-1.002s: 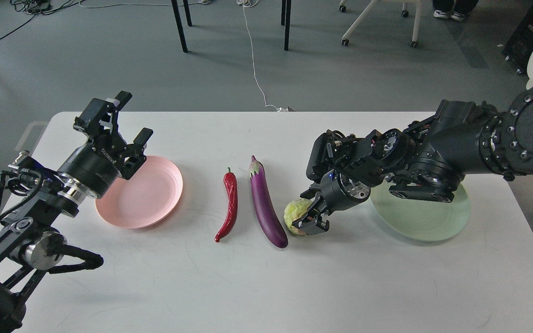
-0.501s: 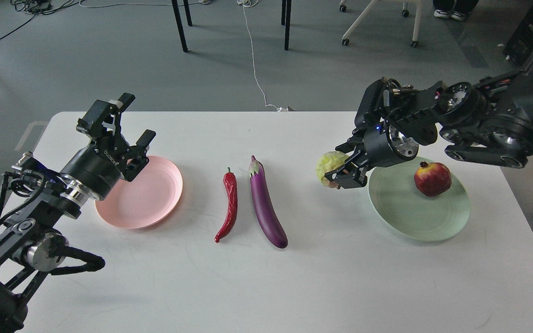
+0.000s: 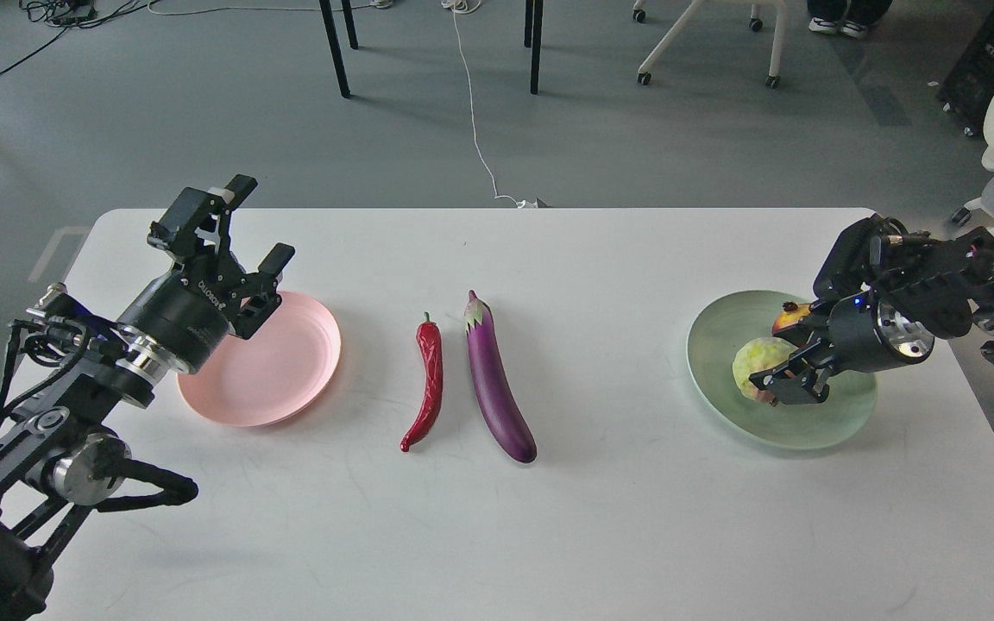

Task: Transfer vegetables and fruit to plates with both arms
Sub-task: 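Lift the peach onto the green plate and open the right gripper, then reach the left gripper to the red chili pepper and grasp it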

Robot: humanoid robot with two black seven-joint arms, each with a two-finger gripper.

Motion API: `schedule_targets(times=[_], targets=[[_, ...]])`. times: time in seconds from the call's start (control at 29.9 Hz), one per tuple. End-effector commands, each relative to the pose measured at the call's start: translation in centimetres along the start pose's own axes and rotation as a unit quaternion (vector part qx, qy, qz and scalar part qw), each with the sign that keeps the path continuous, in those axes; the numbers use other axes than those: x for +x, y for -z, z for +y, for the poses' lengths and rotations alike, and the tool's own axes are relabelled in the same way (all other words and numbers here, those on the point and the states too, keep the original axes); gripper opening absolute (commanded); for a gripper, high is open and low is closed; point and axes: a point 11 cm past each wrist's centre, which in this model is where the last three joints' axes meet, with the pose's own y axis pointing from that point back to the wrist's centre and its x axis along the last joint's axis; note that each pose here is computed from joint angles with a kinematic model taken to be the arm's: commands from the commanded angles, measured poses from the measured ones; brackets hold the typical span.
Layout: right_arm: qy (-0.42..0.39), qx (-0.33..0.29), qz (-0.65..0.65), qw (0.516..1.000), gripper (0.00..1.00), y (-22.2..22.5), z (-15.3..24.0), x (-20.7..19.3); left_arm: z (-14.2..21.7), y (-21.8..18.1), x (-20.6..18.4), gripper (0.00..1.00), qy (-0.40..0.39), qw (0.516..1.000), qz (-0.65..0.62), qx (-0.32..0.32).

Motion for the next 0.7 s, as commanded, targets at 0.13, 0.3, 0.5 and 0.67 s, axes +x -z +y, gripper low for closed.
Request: schedule_targets(times=[0.13, 0.3, 0.5, 0.67], targets=[[-0.049, 0.000, -0.031, 0.998, 0.97, -0.1, 0.8, 1.3, 0.0, -0.8, 0.2, 1.00, 0.004, 1.000, -0.009, -0.002], [-0.188, -0.004, -0.126, 0.974, 0.98, -1.1, 3.3, 5.6, 0.6, -1.6, 1.1, 1.00, 0.022, 0.999, -0.042, 0.016], [-0.402, 0.082, -0.453, 0.791, 0.98, -1.3, 3.3, 9.0, -0.4, -3.8, -0.3, 1.00, 0.088, 0.983, -0.163, 0.015], [-0.481, 0.154, -0.668, 0.546, 0.99, -1.9, 2.0, 7.5, -1.6, -3.8, -3.1, 1.00, 0.179, 0.937, -0.298, 0.032]])
